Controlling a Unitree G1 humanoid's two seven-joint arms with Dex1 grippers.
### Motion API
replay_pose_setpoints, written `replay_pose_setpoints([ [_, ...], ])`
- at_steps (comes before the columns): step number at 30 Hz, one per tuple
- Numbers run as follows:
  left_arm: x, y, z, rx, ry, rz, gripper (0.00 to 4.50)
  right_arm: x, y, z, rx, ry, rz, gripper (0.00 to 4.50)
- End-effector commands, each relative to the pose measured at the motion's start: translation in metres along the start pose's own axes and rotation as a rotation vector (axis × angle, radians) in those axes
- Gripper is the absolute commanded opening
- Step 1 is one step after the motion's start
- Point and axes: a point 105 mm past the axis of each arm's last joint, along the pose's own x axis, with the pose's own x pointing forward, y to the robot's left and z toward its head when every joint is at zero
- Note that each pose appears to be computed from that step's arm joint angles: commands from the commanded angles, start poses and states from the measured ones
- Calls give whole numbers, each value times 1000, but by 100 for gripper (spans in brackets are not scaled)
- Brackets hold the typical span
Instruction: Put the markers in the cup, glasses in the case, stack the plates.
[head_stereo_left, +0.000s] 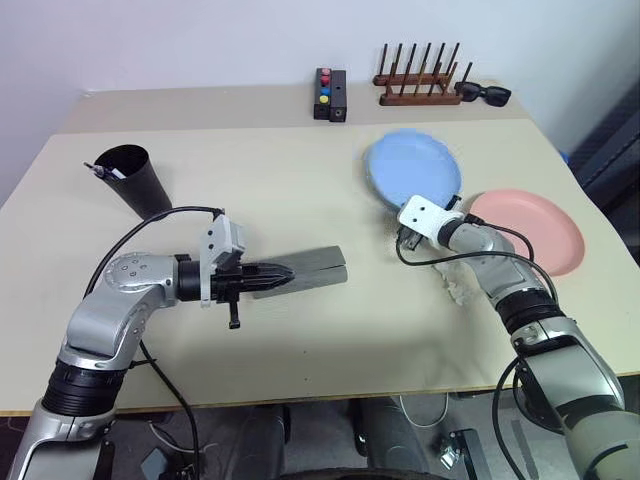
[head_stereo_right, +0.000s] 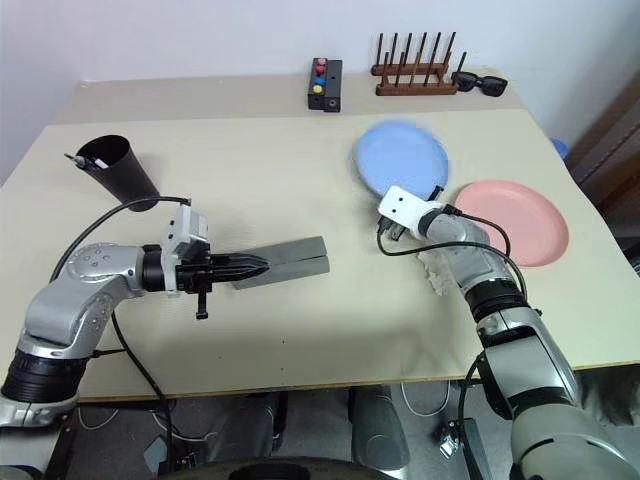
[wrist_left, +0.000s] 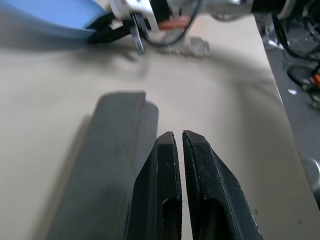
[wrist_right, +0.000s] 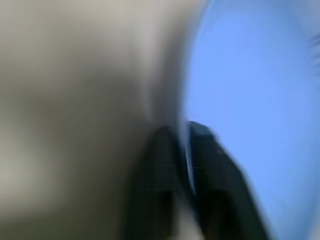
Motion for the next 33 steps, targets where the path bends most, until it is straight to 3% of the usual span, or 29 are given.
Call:
replay_pose_setpoints([
  [1,1,-2,8,0,-46,11,19,-1,-17,17,-44,-69,-56,1],
  [6,19,-2,10,6,-82,16,19,-22,-38,33,-128,-131,-153,1],
  [11,37,-7,14,-11,-125,-30,19,-74,-58,27,-175,-82,-194,1],
  [20,59,-14,16,-15,-150,-139,19,-164,-57,-40,-168,250,-113,1],
  [26,66,-14,15,-17,-161,-156,19,-178,-43,-63,-75,327,-65,1],
  [30,65,-15,14,-22,-164,-149,19,-177,-43,-66,-67,337,-68,152],
  [33,64,-15,13,-29,-165,-144,19,-175,-46,-64,-96,332,-74,298],
])
